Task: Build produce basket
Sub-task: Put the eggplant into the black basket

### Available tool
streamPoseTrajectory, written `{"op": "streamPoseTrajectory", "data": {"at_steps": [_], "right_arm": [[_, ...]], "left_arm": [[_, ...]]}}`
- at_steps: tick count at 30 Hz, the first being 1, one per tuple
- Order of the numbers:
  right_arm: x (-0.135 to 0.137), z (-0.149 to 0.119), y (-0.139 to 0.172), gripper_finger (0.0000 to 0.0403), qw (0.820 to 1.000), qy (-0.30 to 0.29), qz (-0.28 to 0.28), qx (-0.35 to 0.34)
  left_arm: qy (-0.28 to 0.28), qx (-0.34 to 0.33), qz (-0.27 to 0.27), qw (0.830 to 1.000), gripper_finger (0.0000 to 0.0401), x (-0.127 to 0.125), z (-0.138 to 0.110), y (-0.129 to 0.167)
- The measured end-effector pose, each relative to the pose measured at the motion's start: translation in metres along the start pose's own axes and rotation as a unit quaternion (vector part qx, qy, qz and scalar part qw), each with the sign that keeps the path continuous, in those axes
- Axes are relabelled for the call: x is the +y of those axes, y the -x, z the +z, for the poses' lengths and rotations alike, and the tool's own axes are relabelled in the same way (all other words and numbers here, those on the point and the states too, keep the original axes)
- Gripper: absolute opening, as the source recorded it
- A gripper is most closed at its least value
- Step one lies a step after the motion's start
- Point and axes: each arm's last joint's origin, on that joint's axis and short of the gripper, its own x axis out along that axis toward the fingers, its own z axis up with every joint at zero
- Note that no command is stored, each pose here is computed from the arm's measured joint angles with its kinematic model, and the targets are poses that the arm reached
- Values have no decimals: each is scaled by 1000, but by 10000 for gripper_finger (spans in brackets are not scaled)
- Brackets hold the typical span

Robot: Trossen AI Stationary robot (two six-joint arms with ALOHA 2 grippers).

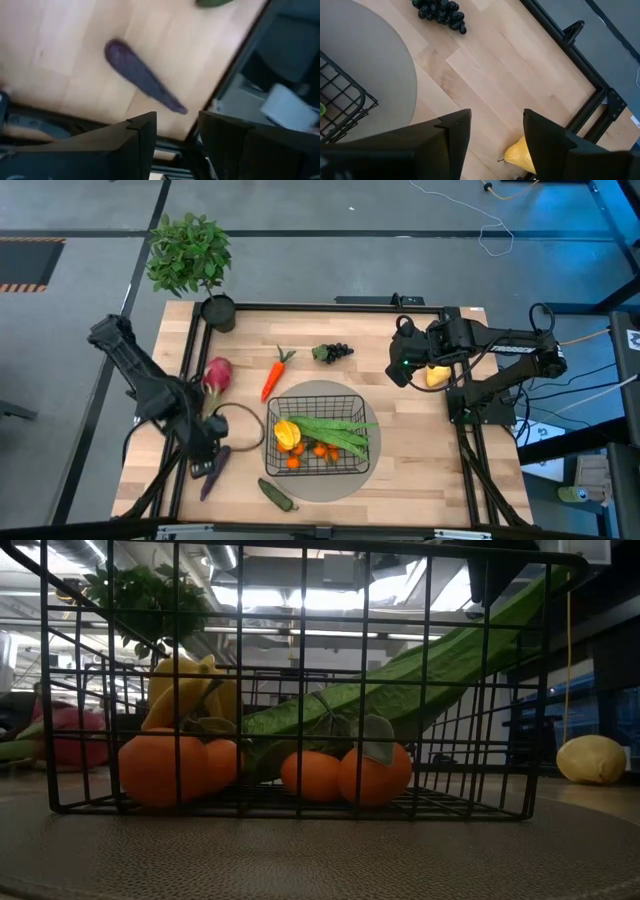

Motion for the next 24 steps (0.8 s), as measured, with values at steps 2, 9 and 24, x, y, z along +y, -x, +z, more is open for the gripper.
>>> {"op": "streamPoseTrajectory", "data": {"at_steps": [2, 9, 24], "right_arm": [[0, 0, 0, 171, 1000, 0, 0, 0], [0, 0, 0, 171, 1000, -9, 1, 1], [1, -1, 0, 171, 999, -21, 16, 18]], "left_arm": [[-3, 6, 25, 1000, 133, -5, -9, -11], [8, -3, 100, 995, 133, -18, -28, -51], [130, 22, 162, 978, 133, -32, -55, -113]]}}
